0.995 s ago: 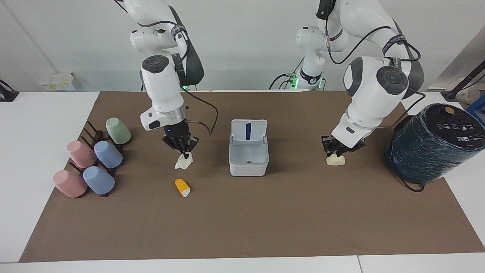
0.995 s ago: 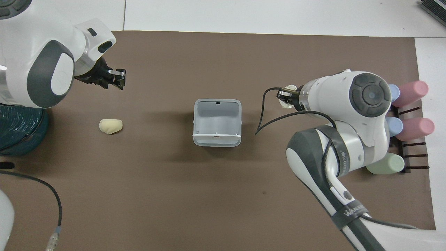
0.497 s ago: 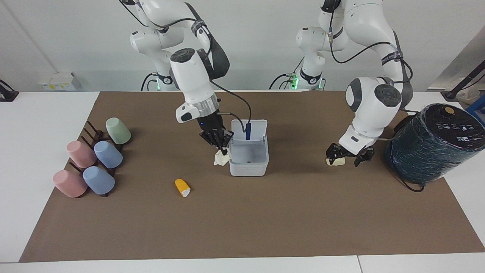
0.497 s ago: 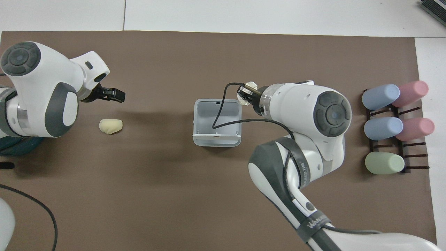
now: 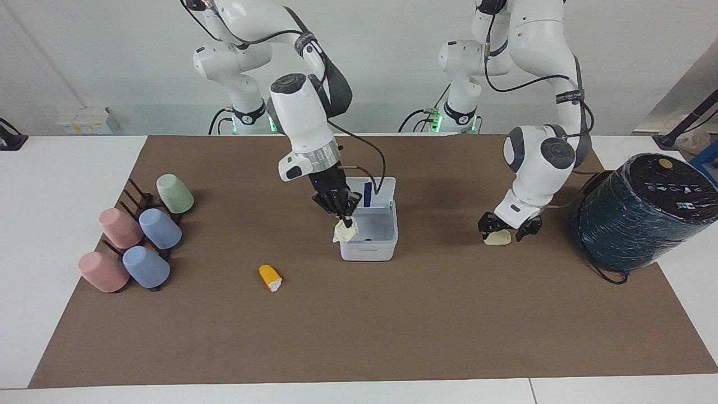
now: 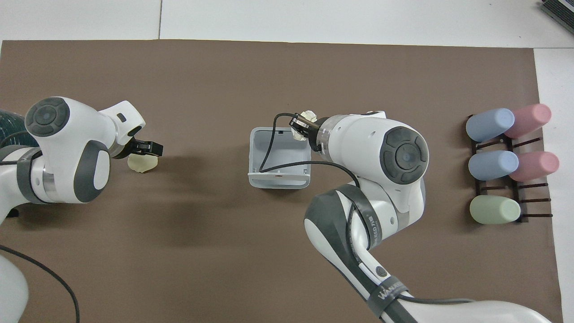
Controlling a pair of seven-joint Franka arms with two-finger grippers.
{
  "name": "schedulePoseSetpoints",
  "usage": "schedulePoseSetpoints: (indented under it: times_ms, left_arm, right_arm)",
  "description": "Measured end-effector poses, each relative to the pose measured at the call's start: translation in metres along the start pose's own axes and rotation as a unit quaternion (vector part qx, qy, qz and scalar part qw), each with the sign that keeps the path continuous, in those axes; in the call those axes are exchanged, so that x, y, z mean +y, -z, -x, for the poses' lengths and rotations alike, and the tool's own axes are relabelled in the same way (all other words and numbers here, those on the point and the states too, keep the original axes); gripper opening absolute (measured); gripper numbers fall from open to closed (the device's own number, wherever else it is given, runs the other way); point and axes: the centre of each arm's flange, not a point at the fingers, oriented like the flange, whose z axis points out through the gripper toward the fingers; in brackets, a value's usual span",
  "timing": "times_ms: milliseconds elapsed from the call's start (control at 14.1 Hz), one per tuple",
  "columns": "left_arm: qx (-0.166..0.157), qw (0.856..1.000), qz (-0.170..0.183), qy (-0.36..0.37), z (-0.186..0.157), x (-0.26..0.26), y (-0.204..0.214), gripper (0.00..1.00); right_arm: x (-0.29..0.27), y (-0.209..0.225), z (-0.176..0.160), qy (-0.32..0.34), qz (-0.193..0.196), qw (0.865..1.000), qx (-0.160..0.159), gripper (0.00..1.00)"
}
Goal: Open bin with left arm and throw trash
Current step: 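Drop the paper into the bin while the left gripper grasps the cream piece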
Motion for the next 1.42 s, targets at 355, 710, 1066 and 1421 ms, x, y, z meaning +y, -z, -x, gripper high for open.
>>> schedulePoseSetpoints:
  times_ms: [355,710,1066,1421]
  left_arm:
    - [-0.009,1.000,0.000,0.003,0.012,-0.003,-0.016,0.95]
    - [-0.010,1.000,0.001,0.004,0.011,-0.004,-0.009,0.43]
    - [-0.023,1.000,0.004,-0.013,-0.018,0.016,0.046,0.21]
    - [-0.032,0.999,0.002,0.007,-0.042,0.116,0.150,0.16]
  right_arm:
    - [-0.012,-0.015,0.030,0.029,0.006,0.999,-0.016,0.06]
    - [-0.015,-0.018,0.041,0.037,0.011,0.999,-0.024,0.52]
    - [0.001,-0.008,0.025,0.050,0.057,0.997,-0.033,1.00]
    - [0.075,0.006,-0.067,0.182,0.102,0.978,-0.023,1.00]
